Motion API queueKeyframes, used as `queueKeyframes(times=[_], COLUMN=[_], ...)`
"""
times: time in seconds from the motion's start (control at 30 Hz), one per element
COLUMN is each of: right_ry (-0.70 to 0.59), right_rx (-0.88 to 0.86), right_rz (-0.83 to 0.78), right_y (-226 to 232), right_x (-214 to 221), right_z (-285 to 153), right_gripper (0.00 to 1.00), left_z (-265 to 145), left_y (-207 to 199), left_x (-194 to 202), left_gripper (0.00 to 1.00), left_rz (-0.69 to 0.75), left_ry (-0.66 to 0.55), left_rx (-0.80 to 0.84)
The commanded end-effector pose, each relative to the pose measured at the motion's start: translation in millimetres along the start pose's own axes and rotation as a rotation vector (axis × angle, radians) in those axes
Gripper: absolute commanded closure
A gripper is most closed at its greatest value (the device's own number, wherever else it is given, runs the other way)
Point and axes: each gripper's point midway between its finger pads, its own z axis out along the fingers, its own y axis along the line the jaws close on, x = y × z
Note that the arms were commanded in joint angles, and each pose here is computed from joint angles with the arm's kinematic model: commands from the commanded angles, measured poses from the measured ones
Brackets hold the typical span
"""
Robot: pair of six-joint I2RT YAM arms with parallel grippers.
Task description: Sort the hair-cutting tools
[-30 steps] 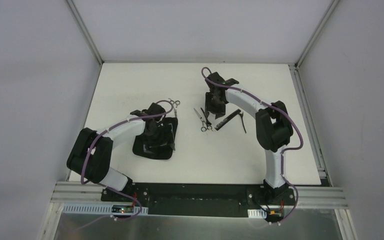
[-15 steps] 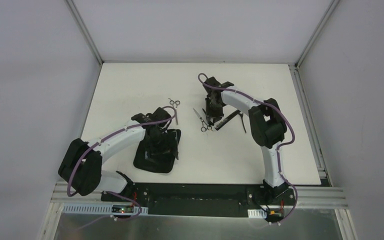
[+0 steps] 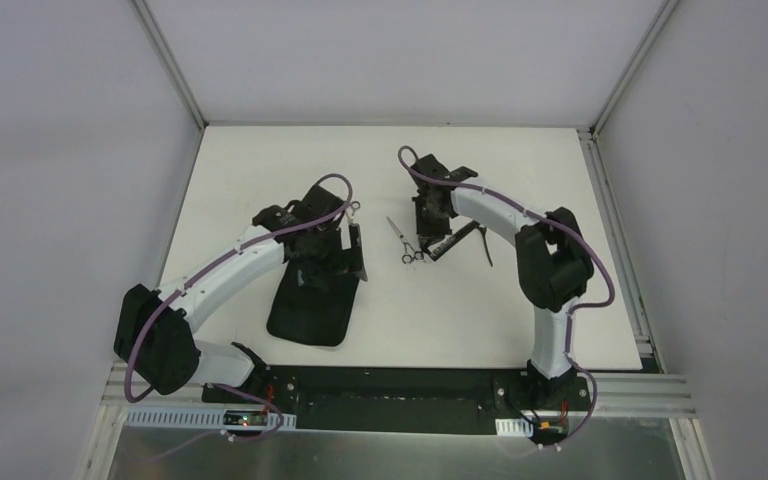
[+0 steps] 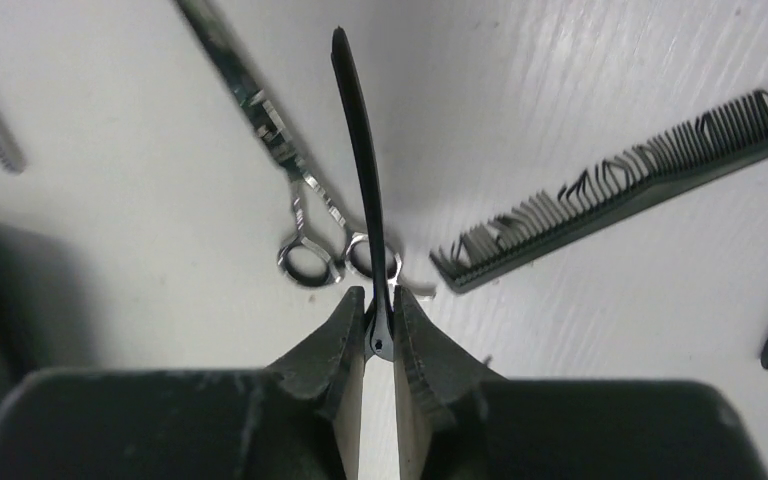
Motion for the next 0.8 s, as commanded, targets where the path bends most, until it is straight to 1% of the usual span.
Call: queueKeyframes(times=[0.0, 0.13, 0.27, 0.33, 0.4, 0.63, 0.77], right_ry=[-0.125, -0.149, -0.211, -0.245, -0.272, -0.347, -0.374], right_rx=[-0.081, -0.159, -0.234, -0.27, -0.298, -0.39, -0.402], right_rz=[-0.054, -0.066, -0.105, -0.125, -0.14, -0.184, -0.194], right_y=[22, 39, 58, 67, 75, 100, 106], right_x=[-2, 10, 18, 21, 24, 31, 30], right_z=[-58, -79, -99, -109, -116, -138, -143], right_gripper=[0.87, 0.87, 0.86, 0.86, 0.86, 0.85, 0.85], left_z=[-23, -35, -39, -37, -37, -30, -24], left_y=[-18, -40, -56, -63, -71, -104, -111], left_x=[-43, -74, -93, -103, -112, -126, -128], left_gripper=[0.04, 0.05, 0.05, 0.06, 0.09, 0.15, 0.23], left_rz=[0.009, -0.008, -0.064, -0.12, -0.146, -0.152, -0.162], left_ry=[-0.157, -0.24, -0.269, -0.276, -0.285, -0.224, -0.207], left_rx=[0.058, 0.159, 0.251, 0.297, 0.339, 0.446, 0.472])
